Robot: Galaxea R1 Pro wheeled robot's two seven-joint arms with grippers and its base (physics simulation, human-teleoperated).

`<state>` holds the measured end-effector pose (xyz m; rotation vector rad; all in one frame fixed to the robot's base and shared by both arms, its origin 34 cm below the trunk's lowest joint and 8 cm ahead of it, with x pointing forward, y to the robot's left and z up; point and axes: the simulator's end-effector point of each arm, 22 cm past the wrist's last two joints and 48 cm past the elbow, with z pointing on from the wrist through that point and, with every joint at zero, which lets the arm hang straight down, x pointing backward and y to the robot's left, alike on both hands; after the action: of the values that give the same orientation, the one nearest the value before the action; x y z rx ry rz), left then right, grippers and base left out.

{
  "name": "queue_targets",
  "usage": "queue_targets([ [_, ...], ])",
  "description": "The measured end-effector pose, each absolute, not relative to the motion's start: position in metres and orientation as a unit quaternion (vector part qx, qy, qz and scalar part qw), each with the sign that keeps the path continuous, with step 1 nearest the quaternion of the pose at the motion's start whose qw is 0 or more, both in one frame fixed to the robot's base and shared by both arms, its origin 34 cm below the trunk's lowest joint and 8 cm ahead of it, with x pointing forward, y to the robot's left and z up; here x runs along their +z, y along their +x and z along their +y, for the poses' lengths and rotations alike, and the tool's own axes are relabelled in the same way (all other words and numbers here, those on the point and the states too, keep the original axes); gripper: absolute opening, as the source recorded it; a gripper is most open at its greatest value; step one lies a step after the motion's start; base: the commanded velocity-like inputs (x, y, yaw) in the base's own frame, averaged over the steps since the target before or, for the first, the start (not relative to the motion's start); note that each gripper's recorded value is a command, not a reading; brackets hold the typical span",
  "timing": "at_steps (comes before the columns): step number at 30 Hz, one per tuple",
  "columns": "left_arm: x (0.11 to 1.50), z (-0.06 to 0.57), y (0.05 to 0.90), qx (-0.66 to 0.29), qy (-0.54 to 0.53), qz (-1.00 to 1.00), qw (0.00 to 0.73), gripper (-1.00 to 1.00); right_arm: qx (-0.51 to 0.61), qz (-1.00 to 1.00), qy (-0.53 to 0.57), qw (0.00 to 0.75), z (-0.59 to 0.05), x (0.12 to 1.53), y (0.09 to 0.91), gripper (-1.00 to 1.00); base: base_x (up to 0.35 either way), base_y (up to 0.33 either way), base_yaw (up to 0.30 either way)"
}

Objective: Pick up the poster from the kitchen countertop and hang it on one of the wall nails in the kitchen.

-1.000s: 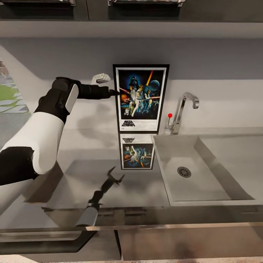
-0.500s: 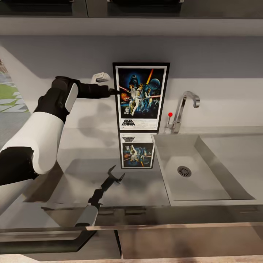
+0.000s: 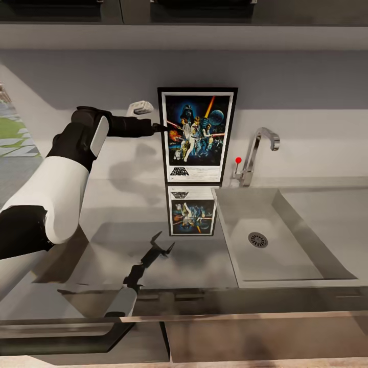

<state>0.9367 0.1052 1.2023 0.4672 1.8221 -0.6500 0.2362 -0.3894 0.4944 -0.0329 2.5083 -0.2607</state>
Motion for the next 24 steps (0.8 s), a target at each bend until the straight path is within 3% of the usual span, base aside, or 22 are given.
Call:
queue_targets([
  [24, 1.176, 0.106, 0.949, -0.277, 0.192, 0.777, 0.532, 1.00, -0.098, 0.952, -0.014, 0.289, -0.389, 0.491, 0.225, 1.00, 0.000, 0.000, 0.000],
])
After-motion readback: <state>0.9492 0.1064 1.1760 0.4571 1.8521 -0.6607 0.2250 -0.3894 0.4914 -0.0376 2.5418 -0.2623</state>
